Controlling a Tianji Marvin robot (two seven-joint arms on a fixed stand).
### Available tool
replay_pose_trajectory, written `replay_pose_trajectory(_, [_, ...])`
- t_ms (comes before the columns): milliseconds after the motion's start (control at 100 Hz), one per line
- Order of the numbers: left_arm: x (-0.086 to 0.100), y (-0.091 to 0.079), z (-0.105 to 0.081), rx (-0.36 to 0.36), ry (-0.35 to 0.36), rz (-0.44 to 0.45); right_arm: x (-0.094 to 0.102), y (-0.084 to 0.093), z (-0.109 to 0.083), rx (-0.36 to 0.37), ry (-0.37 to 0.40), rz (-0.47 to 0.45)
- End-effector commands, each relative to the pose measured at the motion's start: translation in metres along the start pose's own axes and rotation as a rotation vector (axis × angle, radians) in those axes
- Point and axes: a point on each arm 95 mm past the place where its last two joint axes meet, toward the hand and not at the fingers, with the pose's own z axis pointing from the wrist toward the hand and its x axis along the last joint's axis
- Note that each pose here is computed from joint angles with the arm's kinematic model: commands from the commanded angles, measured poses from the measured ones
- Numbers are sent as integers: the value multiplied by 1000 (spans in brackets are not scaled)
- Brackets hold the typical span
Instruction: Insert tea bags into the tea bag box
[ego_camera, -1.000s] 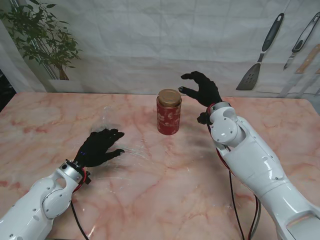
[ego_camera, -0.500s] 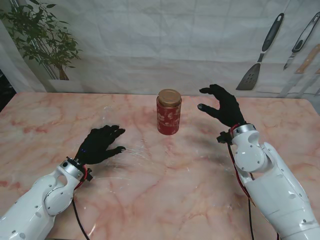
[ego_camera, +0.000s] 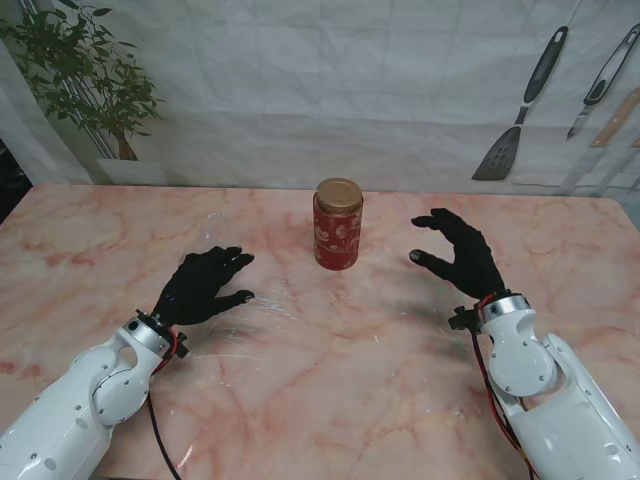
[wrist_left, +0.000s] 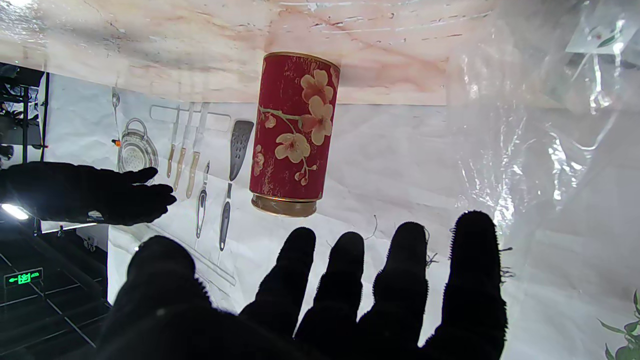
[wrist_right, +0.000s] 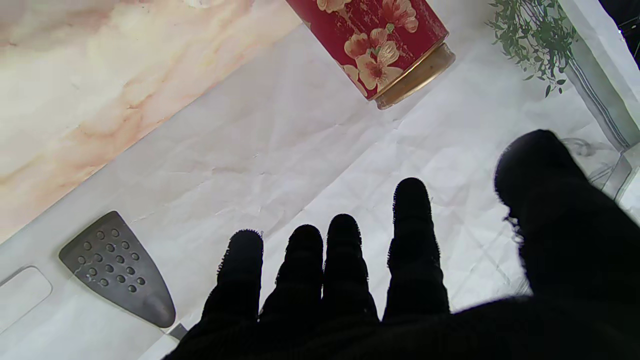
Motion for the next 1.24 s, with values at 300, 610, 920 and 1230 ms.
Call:
replay_pose_trajectory(300, [0, 3, 6, 6, 17, -19, -23, -34, -36, 34, -28, 83])
replay_pose_trajectory(610, [3, 8, 5, 9, 20, -25, -38, -51, -50, 80, -49, 138])
replay_pose_trajectory(920, [6, 11, 5, 6, 23, -35, -44, -50, -59, 88, -85, 144])
replay_pose_trajectory(1230, [6, 11, 3, 9, 18, -35, -43, -48, -59, 102, -79, 134])
